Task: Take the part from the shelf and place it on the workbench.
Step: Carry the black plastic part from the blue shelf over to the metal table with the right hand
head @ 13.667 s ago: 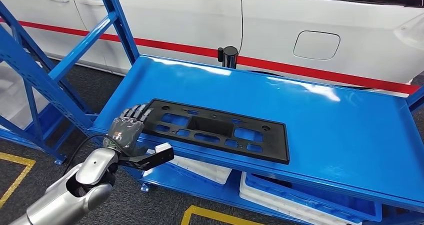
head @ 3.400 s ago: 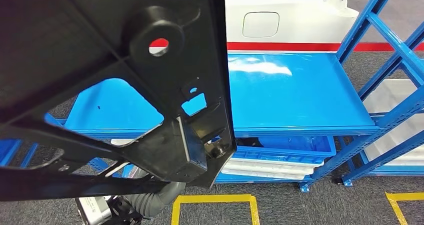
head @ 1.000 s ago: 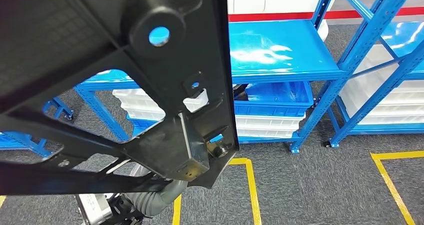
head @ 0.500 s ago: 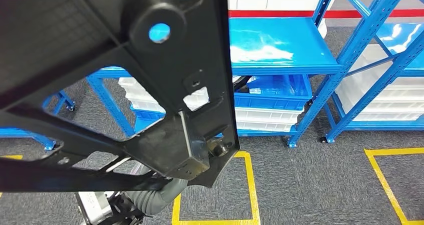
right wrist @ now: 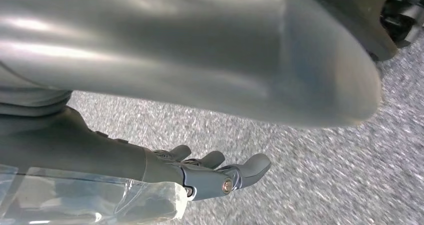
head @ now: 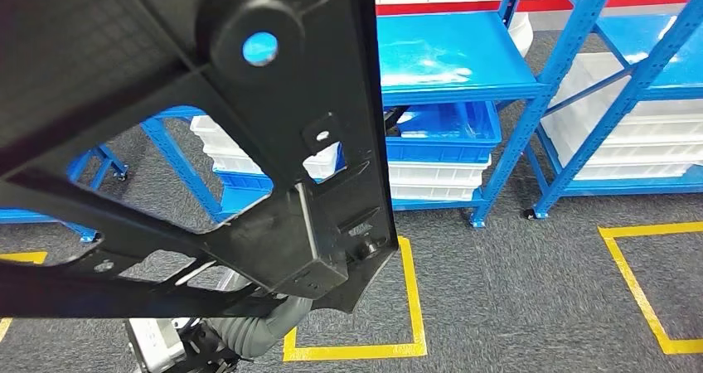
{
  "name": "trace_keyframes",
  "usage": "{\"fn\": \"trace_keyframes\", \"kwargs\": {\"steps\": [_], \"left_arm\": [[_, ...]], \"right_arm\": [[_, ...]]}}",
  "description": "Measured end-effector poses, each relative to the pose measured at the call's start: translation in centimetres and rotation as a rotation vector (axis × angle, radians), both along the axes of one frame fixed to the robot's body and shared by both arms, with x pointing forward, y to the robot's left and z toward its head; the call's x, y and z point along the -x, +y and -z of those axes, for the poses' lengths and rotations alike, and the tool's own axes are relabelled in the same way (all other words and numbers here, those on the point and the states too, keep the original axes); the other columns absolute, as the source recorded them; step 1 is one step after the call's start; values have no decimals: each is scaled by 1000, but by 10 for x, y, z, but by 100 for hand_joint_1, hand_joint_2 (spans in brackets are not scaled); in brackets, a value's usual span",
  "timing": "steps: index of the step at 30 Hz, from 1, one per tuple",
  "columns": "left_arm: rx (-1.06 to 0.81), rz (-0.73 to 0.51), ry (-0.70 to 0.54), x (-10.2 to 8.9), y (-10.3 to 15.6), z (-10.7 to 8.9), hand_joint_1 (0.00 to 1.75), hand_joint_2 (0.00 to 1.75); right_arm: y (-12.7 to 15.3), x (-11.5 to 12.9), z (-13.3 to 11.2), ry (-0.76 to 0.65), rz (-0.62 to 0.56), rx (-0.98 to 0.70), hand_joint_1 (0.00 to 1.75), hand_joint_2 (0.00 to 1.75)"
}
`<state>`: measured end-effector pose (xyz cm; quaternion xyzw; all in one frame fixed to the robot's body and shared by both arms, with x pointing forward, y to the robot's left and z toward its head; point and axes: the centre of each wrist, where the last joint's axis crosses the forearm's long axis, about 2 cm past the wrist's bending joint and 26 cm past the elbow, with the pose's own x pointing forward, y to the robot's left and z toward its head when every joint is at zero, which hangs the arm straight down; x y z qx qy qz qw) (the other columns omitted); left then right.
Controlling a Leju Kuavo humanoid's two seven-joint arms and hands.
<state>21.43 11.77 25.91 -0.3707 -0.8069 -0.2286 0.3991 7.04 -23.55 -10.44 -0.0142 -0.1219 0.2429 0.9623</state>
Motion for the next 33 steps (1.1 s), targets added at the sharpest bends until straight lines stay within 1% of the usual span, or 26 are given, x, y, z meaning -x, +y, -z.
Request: {"fn": "trace_keyframes", "kwargs": {"steps": [10,16,33], "left_arm": [[34,34,-12,-5,-2,-2,175,175],[57,44,-16,-5,-6,0,175,175],[76,28,-26,-4,-10,6,175,175]], "right_arm": [[0,-1,0,3,0,5,0,0],[-8,-1,1,-14,7,26,0,0],[-20,-2,1,-16,1,69,0,0]]}}
